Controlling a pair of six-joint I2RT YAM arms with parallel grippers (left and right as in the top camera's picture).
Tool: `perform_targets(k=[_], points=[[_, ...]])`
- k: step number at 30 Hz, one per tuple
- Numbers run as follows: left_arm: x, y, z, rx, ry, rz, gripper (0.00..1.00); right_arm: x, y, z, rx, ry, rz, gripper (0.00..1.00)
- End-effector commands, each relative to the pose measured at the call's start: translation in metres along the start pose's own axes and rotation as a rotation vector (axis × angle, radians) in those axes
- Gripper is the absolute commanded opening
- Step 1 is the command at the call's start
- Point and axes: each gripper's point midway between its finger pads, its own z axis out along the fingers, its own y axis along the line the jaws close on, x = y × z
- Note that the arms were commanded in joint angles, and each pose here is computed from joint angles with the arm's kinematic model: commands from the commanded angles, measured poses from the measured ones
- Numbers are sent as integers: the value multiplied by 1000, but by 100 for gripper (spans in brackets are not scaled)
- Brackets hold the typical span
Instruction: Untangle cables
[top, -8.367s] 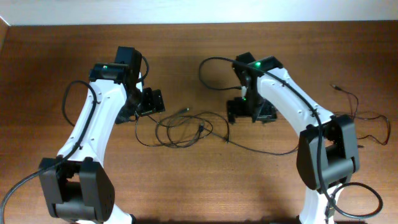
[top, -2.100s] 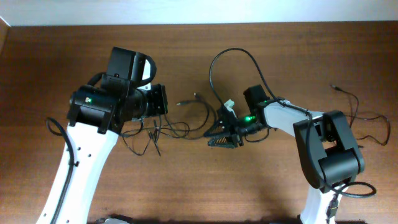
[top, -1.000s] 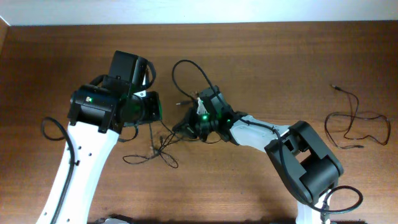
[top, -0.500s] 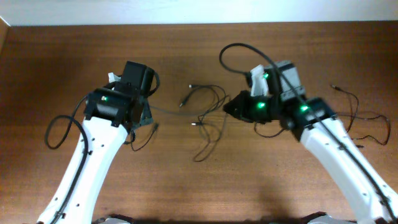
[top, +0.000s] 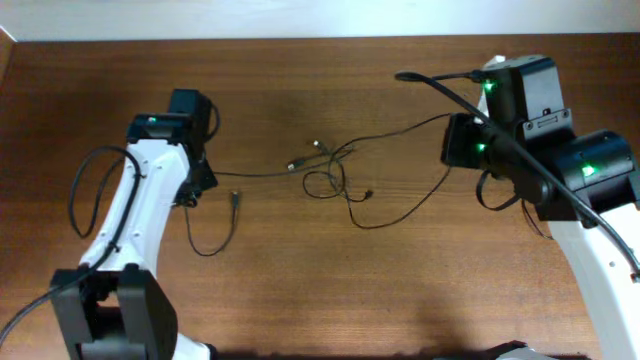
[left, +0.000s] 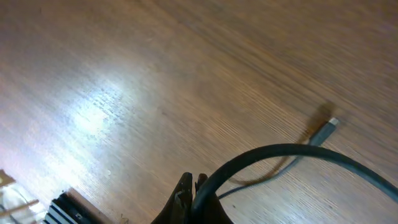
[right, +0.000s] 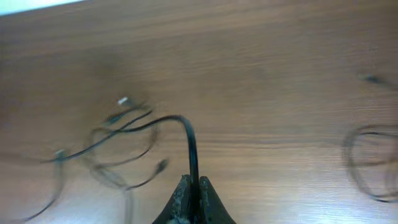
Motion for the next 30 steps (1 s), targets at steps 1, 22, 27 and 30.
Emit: perform_targets(k=[1,22,27,30], points=[[-3,31,22,-50,59,-138,0,-17,-37,1,225,-71,-7,4],[7,21,45,304,264,-282,0,97,34,156,-151,684,15,4],[11,-11,34,373,233,-99,0,112,45,172,-203,766,52,5],[17,-33,25,387,213,-7,0,110,58,176,-254,748,44,5]])
